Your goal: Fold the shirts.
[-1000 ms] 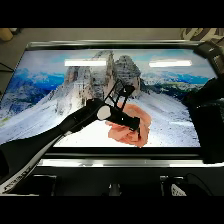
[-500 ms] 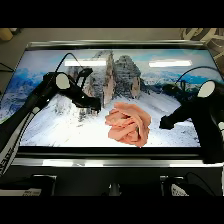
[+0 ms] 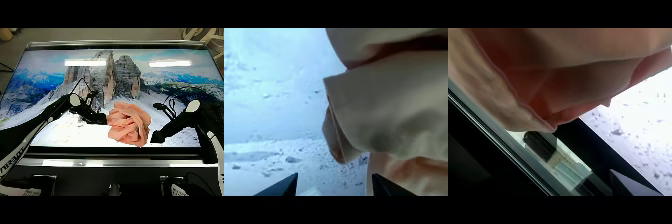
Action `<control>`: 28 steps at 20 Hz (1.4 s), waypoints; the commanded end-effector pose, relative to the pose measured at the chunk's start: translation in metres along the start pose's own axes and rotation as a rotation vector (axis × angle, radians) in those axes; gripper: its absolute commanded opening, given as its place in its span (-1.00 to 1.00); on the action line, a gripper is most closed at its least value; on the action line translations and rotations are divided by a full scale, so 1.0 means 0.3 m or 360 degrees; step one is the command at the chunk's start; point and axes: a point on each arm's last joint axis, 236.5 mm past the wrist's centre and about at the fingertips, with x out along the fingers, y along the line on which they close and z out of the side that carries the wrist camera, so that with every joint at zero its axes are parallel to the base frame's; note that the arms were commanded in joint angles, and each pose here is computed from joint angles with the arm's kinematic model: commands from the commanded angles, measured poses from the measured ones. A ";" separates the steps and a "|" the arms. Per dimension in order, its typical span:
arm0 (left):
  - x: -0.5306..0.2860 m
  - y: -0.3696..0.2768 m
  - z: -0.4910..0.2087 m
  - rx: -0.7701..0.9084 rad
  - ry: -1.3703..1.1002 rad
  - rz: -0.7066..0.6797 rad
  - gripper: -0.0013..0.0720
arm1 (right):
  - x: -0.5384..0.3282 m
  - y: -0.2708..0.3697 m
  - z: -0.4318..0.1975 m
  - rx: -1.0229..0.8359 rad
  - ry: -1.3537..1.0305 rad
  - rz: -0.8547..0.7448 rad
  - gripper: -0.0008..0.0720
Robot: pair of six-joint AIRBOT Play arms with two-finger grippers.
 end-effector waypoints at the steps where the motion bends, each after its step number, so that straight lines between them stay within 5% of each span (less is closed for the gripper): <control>1: 0.042 -0.027 0.033 0.0013 -0.0089 -0.0019 0.52 | 0.015 0.033 0.016 -0.0034 -0.0043 0.0073 0.81; 2: 0.051 -0.026 0.049 0.0013 -0.0119 -0.0016 0.51 | 0.024 0.064 0.019 -0.0088 -0.0062 0.0140 0.95; 5: 0.081 -0.041 0.081 -0.0043 -0.0169 -0.0065 0.41 | 0.065 0.075 -0.001 -0.0063 -0.0060 0.0186 0.95; 10: 0.089 -0.057 0.100 -0.0053 -0.0200 -0.0091 -0.90 | 0.134 0.040 0.043 0.0014 -0.0221 0.0148 0.95; 15: 0.048 -0.086 0.113 -0.0004 -0.0244 -0.0108 -0.89 | 0.158 0.020 0.090 0.0062 -0.0356 0.0127 0.87; 16: 0.038 -0.092 0.116 0.0002 -0.0255 -0.0112 -0.89 | 0.159 0.018 0.091 0.0064 -0.0358 0.0124 0.67; 18: 0.015 -0.107 0.120 0.0017 -0.0277 -0.0121 -0.89 | 0.158 0.022 0.096 0.0067 -0.0366 0.0133 -0.62; 19: 0.001 -0.116 0.123 0.0040 -0.0291 -0.0126 -0.89 | 0.154 0.024 0.110 0.0061 -0.0395 0.0136 -0.92; 24: -0.311 -0.284 0.204 0.0478 -0.0635 -0.0140 -0.90 | -0.123 0.084 0.224 -0.0364 -0.0503 -0.0029 -0.93; 28: -1.014 -0.621 0.173 0.1110 -0.1373 -0.0150 -0.90 | -0.865 0.413 0.402 -0.1010 -0.1184 -0.0707 -0.93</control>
